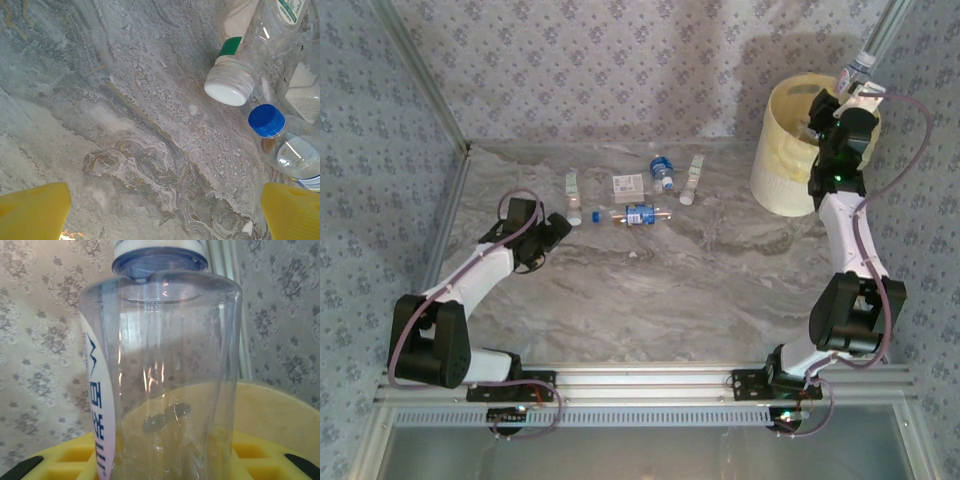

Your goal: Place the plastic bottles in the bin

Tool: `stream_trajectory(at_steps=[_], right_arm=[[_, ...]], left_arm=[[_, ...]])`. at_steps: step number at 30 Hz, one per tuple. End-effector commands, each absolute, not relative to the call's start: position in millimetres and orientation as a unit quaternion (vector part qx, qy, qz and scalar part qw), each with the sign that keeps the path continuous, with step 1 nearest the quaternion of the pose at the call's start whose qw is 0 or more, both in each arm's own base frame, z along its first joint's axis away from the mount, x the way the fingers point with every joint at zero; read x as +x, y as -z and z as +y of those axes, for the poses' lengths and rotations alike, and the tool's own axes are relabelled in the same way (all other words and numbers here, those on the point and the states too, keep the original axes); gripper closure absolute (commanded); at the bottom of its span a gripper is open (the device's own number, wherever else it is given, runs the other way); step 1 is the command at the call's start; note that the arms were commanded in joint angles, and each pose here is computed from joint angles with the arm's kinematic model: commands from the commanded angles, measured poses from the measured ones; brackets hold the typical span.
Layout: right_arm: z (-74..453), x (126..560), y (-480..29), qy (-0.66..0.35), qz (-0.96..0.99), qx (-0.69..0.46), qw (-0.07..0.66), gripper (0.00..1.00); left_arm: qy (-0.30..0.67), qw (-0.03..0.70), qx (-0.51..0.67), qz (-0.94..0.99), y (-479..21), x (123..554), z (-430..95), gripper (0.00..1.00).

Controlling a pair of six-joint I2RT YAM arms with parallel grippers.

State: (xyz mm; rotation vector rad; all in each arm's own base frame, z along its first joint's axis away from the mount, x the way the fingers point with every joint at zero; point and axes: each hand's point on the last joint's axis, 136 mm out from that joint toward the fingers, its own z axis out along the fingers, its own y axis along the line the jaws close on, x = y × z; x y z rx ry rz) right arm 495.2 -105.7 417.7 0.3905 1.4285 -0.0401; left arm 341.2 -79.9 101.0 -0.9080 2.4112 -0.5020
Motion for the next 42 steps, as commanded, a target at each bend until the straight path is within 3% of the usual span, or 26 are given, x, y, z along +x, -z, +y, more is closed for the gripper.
stream_trajectory(at_steps=[1, 12, 19, 30, 36, 42], right_arm=[[-128, 500, -430, 0.106, 0.626, 0.177, 0.752, 0.56], [-183, 521, -384, 0.227, 0.690, 0.198, 0.659, 0.50], [-198, 515, -367, 0.263, 0.709, 0.233, 0.611, 0.25], [-176, 483, -390, 0.246, 0.711, 0.231, 0.617, 0.00], [-149, 455, -399, 0.201, 0.708, 0.228, 0.638, 0.00], [-78, 431, -403, 0.023, 0.728, 0.147, 0.669, 0.00]], left_arm=[[0.195, 0.262, -0.341, 0.881, -107, 342, -79, 0.02], [0.189, 0.257, -0.345, 0.883, -103, 339, -77, 0.02], [0.187, 0.255, -0.341, 0.885, -101, 341, -78, 0.02], [0.193, 0.256, -0.312, 0.894, -106, 346, -84, 0.02], [0.182, 0.263, -0.272, 0.908, -116, 351, -85, 0.02], [0.155, 0.263, -0.246, 0.920, -118, 358, -81, 0.02]])
